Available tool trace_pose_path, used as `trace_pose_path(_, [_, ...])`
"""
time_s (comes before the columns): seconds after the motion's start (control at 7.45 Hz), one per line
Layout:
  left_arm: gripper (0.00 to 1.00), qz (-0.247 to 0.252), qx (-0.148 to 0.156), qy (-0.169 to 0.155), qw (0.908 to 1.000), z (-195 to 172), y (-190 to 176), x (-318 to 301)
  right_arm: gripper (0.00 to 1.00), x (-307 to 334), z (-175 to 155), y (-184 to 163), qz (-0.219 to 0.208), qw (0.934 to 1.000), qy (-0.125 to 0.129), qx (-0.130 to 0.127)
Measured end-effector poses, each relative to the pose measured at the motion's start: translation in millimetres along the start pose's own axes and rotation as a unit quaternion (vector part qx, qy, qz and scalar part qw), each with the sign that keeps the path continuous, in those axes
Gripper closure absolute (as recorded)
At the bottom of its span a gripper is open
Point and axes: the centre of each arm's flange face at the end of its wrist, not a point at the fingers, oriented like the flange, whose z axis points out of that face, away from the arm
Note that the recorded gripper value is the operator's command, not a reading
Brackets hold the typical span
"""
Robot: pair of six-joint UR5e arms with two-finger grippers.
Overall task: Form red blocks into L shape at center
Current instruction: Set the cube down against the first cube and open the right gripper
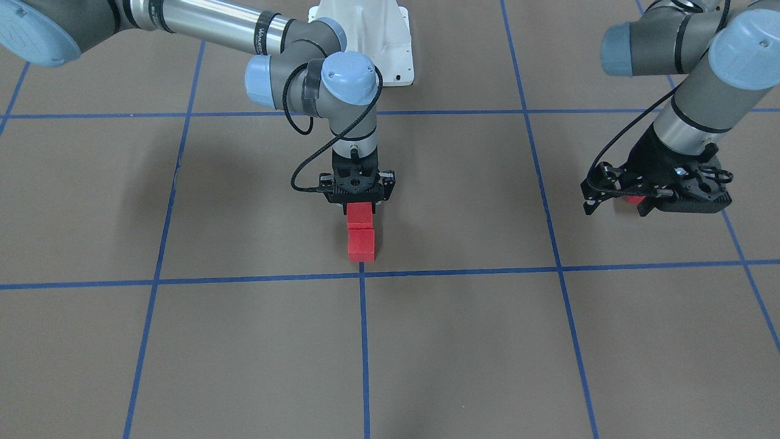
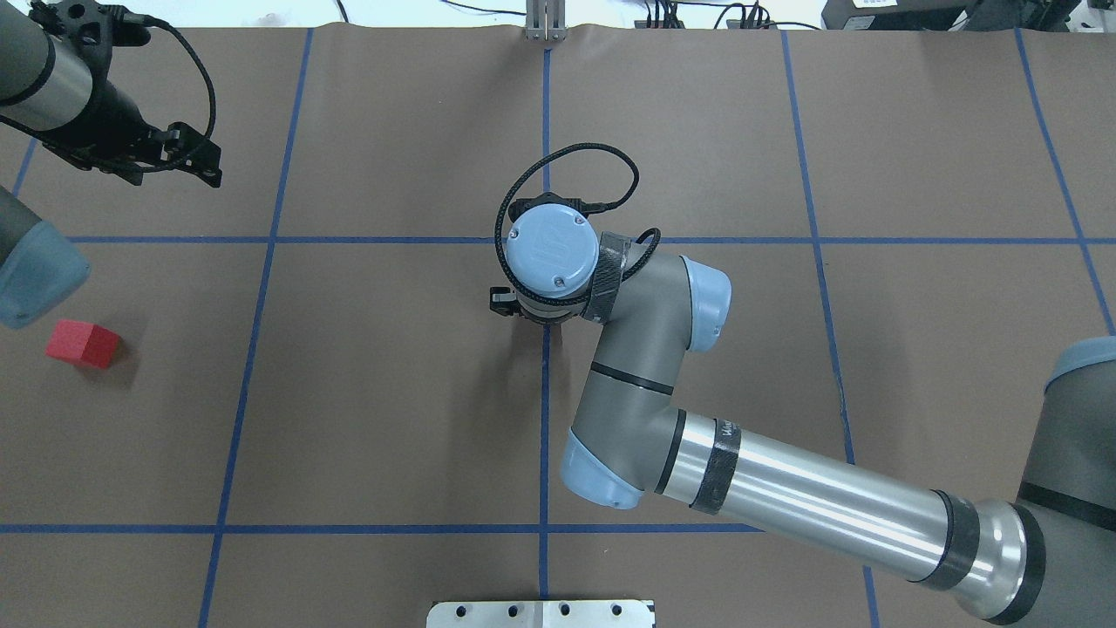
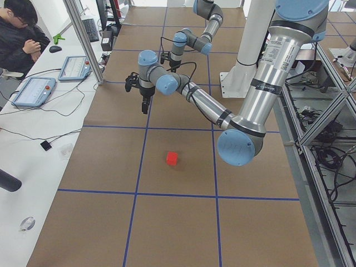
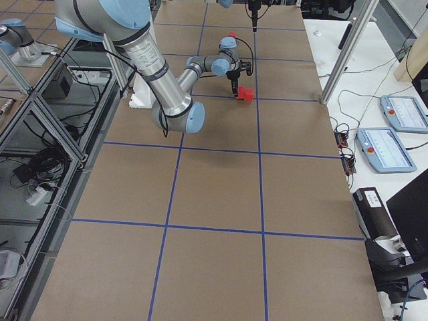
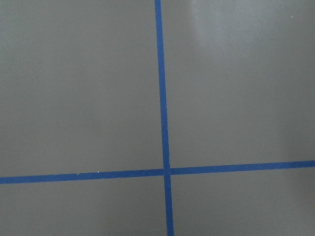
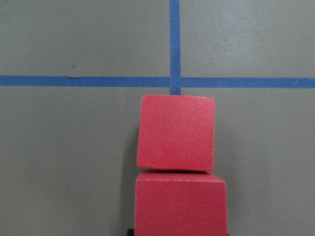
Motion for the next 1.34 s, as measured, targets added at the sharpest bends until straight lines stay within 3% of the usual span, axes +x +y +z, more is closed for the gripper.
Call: trace_pose_path(1.34, [0.00, 0.002, 0.000, 0.000, 1.0000, 0.4, 0.1, -0.5, 1.00, -1.7, 11.1, -1.4, -0.016, 0.9998, -0.007, -0.003])
